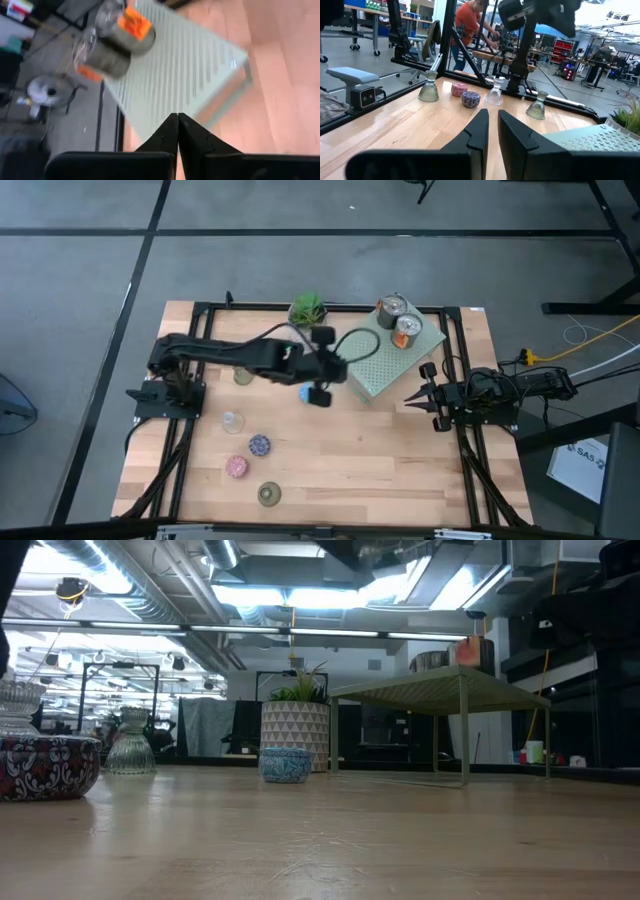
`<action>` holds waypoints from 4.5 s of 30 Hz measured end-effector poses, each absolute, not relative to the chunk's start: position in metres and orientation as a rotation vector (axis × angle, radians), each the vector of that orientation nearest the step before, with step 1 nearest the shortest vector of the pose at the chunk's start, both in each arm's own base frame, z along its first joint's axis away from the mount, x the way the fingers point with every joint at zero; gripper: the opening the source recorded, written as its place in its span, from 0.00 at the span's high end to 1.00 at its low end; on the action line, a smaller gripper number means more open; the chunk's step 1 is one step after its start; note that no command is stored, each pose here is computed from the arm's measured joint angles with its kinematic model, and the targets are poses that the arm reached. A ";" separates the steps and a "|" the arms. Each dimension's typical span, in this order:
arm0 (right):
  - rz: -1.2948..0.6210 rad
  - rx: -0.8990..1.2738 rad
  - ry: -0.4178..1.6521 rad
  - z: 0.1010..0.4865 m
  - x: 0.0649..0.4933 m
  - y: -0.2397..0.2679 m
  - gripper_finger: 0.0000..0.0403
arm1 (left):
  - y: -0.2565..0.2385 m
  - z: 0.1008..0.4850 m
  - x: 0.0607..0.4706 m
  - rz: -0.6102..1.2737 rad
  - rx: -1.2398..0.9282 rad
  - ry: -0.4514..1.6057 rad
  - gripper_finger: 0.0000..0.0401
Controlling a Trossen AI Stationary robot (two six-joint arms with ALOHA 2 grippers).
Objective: Pick & Place candle stick holders
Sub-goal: Put the top green candle holder on the shelf
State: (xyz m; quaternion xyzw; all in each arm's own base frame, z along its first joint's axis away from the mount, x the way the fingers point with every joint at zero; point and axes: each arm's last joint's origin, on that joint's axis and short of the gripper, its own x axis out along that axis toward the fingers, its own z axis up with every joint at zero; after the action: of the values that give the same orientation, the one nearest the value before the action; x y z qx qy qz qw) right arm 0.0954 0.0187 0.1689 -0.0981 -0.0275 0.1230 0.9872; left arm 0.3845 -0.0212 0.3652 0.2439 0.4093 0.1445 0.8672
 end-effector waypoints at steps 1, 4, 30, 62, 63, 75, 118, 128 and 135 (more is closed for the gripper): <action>0.247 -0.197 -0.055 0.169 0.095 0.019 0.89 | -0.025 0.367 0.378 0.316 0.506 0.886 0.99; 0.247 -0.197 -0.055 0.169 0.095 0.019 0.89 | -0.030 0.361 0.356 0.352 0.480 0.965 1.00; 0.245 -0.197 -0.055 0.169 0.095 0.019 0.89 | 0.014 0.261 0.159 0.649 -0.154 0.958 0.71; 0.245 -0.197 -0.055 0.169 0.095 0.019 0.89 | 0.053 0.199 0.189 0.815 -0.369 1.434 0.64; 0.245 -0.197 -0.055 0.169 0.095 0.019 0.89 | 0.053 0.198 0.189 0.816 -0.368 1.442 0.66; 0.245 -0.197 -0.055 0.169 0.095 0.019 0.89 | 0.054 0.196 0.191 0.775 -0.330 1.481 0.93; 0.246 -0.197 -0.055 0.169 0.095 0.019 0.89 | 0.046 0.342 0.324 0.384 0.305 1.142 0.93; 0.246 -0.197 -0.055 0.169 0.095 0.019 0.89 | 0.066 0.363 0.377 0.289 0.462 1.119 0.93; 0.246 -0.197 -0.055 0.169 0.095 0.019 0.89 | 0.082 0.364 0.409 0.253 0.557 1.091 0.93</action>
State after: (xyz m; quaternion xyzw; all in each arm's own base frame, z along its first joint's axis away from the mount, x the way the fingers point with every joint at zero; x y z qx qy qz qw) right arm 0.0954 0.0187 0.1689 -0.0982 -0.0273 0.1225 0.9872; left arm 0.4091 0.0820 0.3643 0.2608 0.5107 0.1184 0.8107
